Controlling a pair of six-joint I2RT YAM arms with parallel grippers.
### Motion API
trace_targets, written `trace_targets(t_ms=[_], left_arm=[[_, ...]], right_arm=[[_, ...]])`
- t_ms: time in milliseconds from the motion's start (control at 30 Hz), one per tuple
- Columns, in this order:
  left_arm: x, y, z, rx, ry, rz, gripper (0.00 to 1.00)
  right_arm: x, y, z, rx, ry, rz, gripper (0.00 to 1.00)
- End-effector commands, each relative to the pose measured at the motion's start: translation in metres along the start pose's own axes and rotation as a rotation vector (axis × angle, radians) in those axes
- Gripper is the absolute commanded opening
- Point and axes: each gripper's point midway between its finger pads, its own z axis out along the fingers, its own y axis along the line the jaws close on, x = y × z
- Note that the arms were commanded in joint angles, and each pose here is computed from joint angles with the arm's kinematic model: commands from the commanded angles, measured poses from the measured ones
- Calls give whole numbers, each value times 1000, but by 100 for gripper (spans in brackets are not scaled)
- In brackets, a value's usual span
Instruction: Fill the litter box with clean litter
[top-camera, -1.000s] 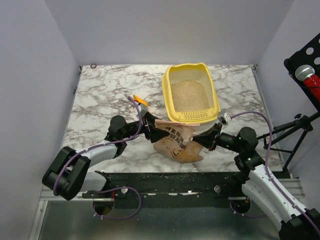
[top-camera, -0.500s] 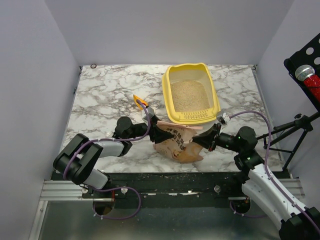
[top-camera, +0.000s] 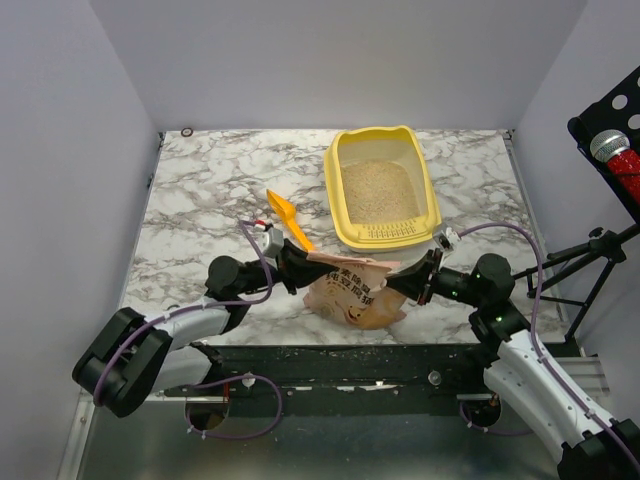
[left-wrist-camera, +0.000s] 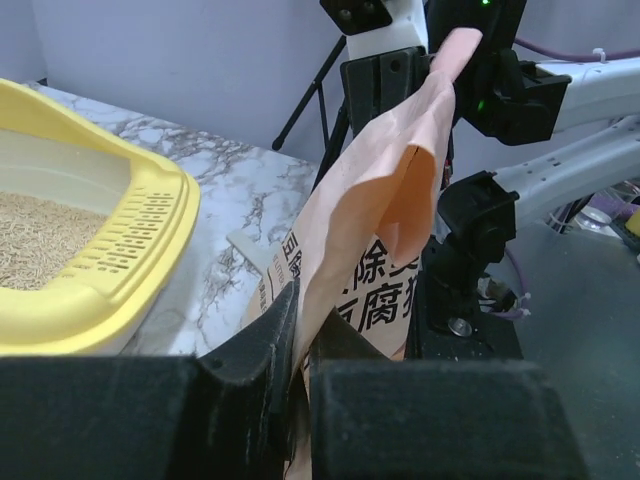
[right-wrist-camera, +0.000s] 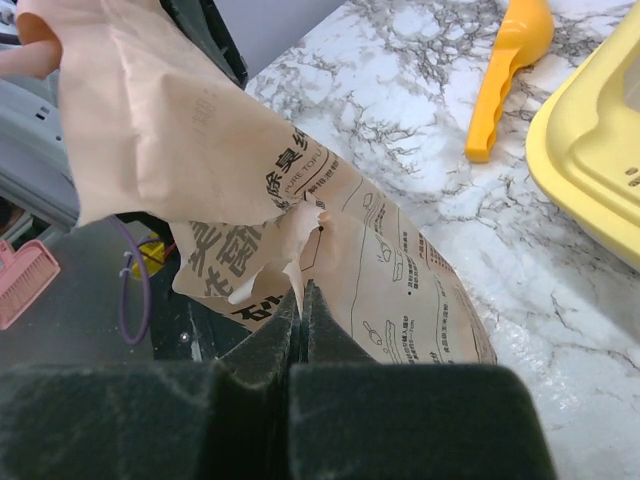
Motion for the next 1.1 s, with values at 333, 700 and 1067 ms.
trace_targets(t_ms=[333, 700, 1067], left_arm=[[17, -17, -12, 29, -25, -11, 36], [-4, -17, 7, 113, -96, 1, 44], [-11, -13, 7, 62, -49, 73, 44]], right_arm=[[0, 4, -1, -10, 22, 39, 0], [0, 8, -3, -24, 14, 21, 0], [2, 9, -2, -43, 20, 25, 0]])
